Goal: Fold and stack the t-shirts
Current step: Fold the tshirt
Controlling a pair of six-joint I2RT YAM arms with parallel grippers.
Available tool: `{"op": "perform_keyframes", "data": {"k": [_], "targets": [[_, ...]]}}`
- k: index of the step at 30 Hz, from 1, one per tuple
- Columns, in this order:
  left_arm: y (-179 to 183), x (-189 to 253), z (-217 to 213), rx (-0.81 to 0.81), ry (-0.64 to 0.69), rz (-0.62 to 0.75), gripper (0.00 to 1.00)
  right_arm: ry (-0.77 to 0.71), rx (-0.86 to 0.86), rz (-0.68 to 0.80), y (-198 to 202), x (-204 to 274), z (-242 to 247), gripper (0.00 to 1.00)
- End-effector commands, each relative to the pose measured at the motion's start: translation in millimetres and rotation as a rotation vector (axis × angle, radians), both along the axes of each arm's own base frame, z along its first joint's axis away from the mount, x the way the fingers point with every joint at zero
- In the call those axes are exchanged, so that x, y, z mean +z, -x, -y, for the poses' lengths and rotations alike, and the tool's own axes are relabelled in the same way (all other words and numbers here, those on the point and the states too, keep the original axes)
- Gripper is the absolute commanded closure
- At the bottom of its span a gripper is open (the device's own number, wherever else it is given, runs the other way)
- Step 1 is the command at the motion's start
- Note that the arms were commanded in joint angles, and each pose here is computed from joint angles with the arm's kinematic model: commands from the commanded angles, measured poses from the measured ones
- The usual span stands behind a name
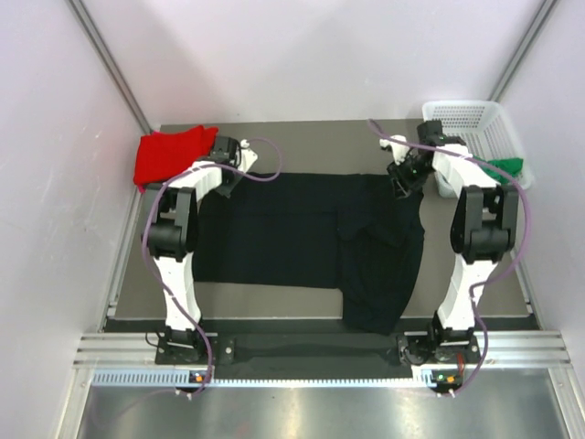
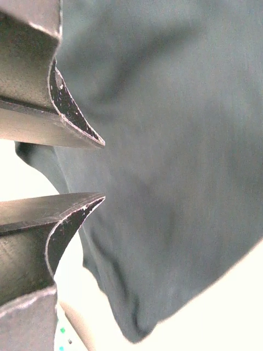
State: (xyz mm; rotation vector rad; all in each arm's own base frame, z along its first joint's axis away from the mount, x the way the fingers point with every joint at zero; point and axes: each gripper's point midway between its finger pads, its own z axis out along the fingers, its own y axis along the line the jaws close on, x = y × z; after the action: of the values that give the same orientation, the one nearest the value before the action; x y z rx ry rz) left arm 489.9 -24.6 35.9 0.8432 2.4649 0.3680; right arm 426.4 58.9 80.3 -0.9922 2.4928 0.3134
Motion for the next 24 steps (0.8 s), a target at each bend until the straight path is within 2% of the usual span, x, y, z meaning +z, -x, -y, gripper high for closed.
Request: {"op": "perform_keyframes", "data": {"k": [1,4,5,6,21,24], "targets": [[-3.0,-10.9,-0.1,0.025,0.009,-0.041,0.94,0.004,-0.076,0.037,-34.7,-12.3,13.8,0.62],[-5.2,-17.5,-3.1,0.031,-0.011,-0.051,0.94,0.016,-0.135,0.051,-53.0,-15.6,24.6,0.59],[-6.2,-16.8,-4.0,0.034,-0.015,-0.046,0.94,0.019,-0.148,0.068,-59.3,-12.3,25.0,0.51],[-6.6,-16.5,-4.6,0.033,-0.019,-0.044,0.94,0.026,-0.211,0.088,-66.9,-9.9,49.4,0.49],[7.7,-36.1,-6.4,0.027,-0.028,-0.101,0.94,0.093,-0.317,0.087,-82.9,-26.5,77.5,0.48],[7.8,-37.2,-5.5,0.022,-0.029,-0.106,0.94,0.173,-0.323,0.113,-87.6,-28.4,83.2,0.49]]}}
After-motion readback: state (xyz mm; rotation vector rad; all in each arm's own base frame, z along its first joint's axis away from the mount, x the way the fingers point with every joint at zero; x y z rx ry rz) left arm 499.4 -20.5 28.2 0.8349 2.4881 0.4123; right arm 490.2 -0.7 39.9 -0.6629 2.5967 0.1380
